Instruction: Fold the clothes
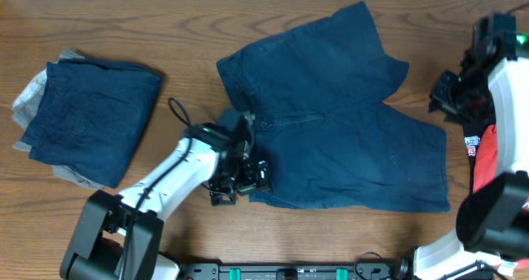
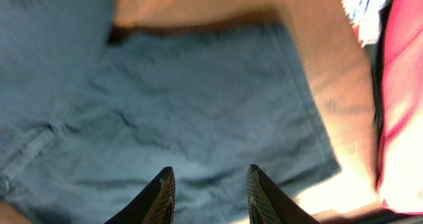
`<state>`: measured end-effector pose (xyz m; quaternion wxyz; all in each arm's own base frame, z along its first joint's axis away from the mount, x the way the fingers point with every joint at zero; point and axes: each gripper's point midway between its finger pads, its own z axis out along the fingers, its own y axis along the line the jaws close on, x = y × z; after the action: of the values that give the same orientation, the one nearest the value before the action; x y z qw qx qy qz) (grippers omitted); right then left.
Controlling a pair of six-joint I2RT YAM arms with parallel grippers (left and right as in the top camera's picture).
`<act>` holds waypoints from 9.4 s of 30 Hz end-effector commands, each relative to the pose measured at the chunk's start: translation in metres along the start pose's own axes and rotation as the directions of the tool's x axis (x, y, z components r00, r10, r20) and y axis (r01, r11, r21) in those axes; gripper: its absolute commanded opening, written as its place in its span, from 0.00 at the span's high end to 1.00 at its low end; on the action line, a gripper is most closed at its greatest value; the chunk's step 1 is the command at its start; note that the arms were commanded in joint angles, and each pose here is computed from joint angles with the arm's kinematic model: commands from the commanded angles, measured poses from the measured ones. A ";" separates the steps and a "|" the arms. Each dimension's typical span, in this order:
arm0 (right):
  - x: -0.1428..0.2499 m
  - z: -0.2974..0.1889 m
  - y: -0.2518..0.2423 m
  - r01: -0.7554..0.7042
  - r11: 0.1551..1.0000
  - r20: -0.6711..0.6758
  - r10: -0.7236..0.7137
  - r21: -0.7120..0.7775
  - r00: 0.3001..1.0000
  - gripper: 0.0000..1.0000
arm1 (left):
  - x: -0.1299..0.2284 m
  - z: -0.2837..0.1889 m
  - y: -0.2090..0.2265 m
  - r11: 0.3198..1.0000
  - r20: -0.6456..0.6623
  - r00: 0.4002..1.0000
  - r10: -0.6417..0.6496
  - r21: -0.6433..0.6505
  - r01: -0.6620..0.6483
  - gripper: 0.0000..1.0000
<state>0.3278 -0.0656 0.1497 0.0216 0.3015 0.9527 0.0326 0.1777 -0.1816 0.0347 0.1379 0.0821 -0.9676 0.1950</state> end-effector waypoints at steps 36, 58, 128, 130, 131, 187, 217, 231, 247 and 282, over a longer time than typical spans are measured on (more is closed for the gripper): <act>0.130 0.104 -0.096 -0.521 0.854 0.096 0.518 0.000 0.850 0.38 | -0.005 0.015 0.028 0.941 0.254 0.935 -0.246 -0.169 0.294 0.94; 0.164 0.149 -0.114 -0.650 0.758 0.089 0.644 0.056 0.759 0.34 | -0.013 0.005 0.033 0.960 0.254 0.951 -0.176 -0.170 0.223 0.94; -0.047 0.058 0.219 0.494 0.814 0.560 -0.266 -0.305 0.784 0.50 | -0.178 -0.153 0.094 0.905 0.832 0.449 -0.326 0.138 0.402 0.58; -0.044 0.061 0.216 0.492 0.818 0.545 -0.277 -0.298 0.791 0.41 | -0.177 -0.152 0.099 0.902 0.807 0.473 -0.353 0.161 0.400 0.44; -0.041 0.062 0.213 0.485 0.824 0.529 -0.282 -0.294 0.800 0.41 | -0.175 -0.148 0.100 0.902 0.782 0.500 -0.371 0.175 0.395 0.40; 0.045 0.161 0.081 0.156 0.985 0.072 -0.151 -0.078 0.986 0.99 | -0.117 -0.034 0.088 0.991 0.400 0.913 -0.078 -0.066 0.113 0.38; -0.017 0.090 0.004 -0.024 0.997 0.241 0.006 0.072 0.971 0.72 | -0.102 -0.081 0.076 0.996 0.502 0.864 0.015 -0.083 0.031 0.06; 0.019 0.023 0.032 0.217 0.974 0.290 -0.190 -0.063 0.938 0.62 | -0.133 -0.054 0.101 0.980 0.503 0.864 0.003 -0.175 0.098 0.02; 0.058 0.025 0.099 0.589 0.798 0.303 -0.535 -0.126 0.789 0.81 | -0.120 -0.022 0.074 0.999 0.326 0.944 -0.044 0.015 0.041 0.94; 0.310 0.158 0.321 0.855 0.208 0.323 -0.863 -0.475 0.390 0.89 | -0.073 -0.222 -0.016 0.973 0.662 0.749 0.038 0.146 -0.179 0.94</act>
<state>0.2600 0.3804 0.0035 0.1078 -0.3105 0.8936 0.3056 0.2975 -0.0970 0.1970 -0.2099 0.0999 -0.9426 0.2399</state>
